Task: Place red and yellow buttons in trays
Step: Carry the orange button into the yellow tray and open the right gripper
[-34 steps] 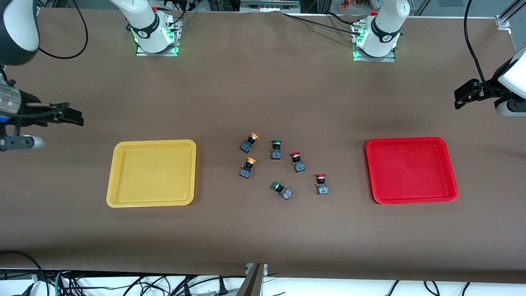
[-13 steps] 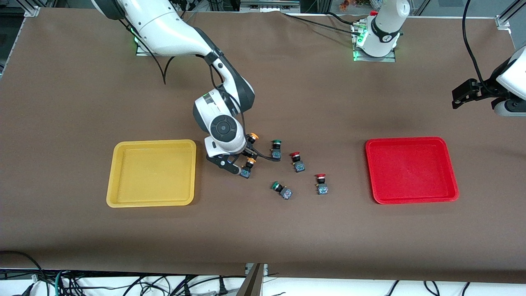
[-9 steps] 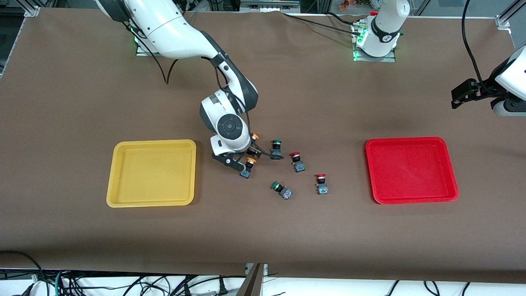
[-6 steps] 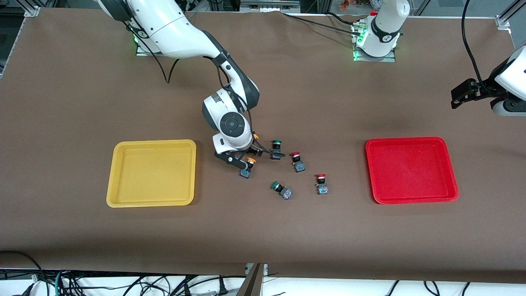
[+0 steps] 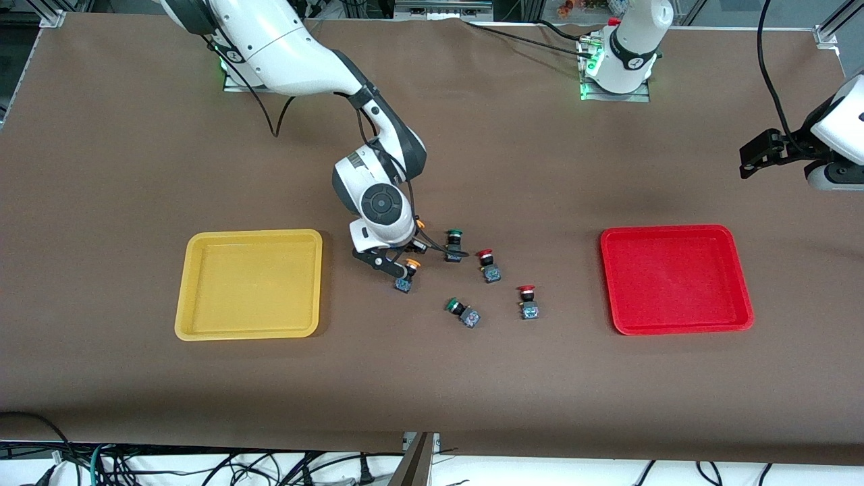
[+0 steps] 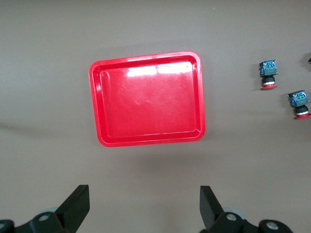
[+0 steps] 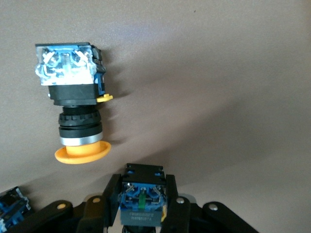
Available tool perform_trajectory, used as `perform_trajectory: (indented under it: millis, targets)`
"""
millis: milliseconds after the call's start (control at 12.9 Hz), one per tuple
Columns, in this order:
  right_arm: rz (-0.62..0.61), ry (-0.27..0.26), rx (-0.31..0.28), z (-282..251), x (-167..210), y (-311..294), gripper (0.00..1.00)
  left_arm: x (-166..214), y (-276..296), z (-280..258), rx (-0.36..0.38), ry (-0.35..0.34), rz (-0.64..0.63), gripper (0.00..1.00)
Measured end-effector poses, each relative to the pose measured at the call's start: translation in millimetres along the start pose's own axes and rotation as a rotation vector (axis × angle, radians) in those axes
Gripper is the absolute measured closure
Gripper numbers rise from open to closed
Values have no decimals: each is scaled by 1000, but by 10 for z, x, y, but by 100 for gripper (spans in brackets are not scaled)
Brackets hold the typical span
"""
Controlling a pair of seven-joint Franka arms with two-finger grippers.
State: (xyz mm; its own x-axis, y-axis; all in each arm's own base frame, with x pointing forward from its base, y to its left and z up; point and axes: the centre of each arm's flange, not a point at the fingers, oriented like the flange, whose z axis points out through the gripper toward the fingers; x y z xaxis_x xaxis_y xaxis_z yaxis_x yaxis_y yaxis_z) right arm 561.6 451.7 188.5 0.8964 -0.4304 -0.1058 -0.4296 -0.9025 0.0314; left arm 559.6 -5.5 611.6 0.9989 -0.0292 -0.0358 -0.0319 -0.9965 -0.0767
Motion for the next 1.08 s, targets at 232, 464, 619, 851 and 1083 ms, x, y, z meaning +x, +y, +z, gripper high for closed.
perform_trajectory:
  millis: [232,464,619,851,1083]
  targets:
    - [-36,20,-14,-142,216,110,59,0,8,-1,0,0,1,0]
    - [-137,21,-117,-631,883,670,59,0,11,-1,0,0,2,0]
    - [-213,18,-156,-877,1429,1175,59,0,12,-1,0,0,2,0]
    - [-282,-17,-165,-880,2147,1944,59,0,18,-1,0,0,3,0]
    - [-328,-76,-165,-717,2627,2698,59,0,23,-2,0,0,4,0]
